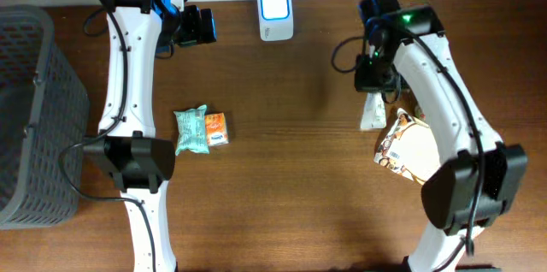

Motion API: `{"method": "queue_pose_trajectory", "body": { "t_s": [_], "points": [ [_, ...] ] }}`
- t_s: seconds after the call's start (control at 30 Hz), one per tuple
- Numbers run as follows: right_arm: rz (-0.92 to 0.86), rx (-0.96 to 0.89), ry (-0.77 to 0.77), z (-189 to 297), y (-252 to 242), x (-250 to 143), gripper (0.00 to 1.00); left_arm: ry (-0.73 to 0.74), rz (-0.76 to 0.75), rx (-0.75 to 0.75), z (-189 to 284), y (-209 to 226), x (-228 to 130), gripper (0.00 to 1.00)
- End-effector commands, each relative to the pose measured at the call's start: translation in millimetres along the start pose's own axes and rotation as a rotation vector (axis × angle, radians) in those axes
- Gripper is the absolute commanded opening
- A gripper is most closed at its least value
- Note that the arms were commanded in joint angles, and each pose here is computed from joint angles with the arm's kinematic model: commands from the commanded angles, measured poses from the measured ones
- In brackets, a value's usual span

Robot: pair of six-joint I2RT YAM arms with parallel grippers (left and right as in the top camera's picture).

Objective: Scan the item barcode
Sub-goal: 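Carry the tube right and set it down near the jar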

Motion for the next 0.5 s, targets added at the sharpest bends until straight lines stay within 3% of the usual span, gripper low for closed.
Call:
{"method": "queue_pose_trajectory", "body": {
  "t_s": [0.0, 0.23, 0.4, 0.47],
  "points": [
    [-0.138, 0.072, 0.075, -39.1, -19.6, 3.4, 0.04, -0.028, -0.012, 0.008, 10.7, -0.6, 1.8, 0.99],
    [-0.3, 0.115, 0.041, -104.7, -64.4, 15.3, 0.06, -0.028, -0.012, 0.008, 10.7, -0.6, 1.8, 0.99],
    [-0.317, 0.103, 0.053, -110.7, -72.7, 12.2, 0.38, -0.028, -0.012, 0.008, 10.7, -0.6, 1.8, 0.99],
    [-0.253, 0.163, 0.078, -101.5, -65.1, 13.0, 0.45, -0.01, -0.01, 0.095, 11.3, 10.2, -1.8, 0.99]
  ]
}}
Point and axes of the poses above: each gripper's point midway between its finger pads, its own z axis back along the fingers, its own y axis along the line the jaws close on, x = y × z, the point moved 5 cm from there along z, back along the fingers, and after that the axes turned 12 degrees about -z, right-handed, at the moved point
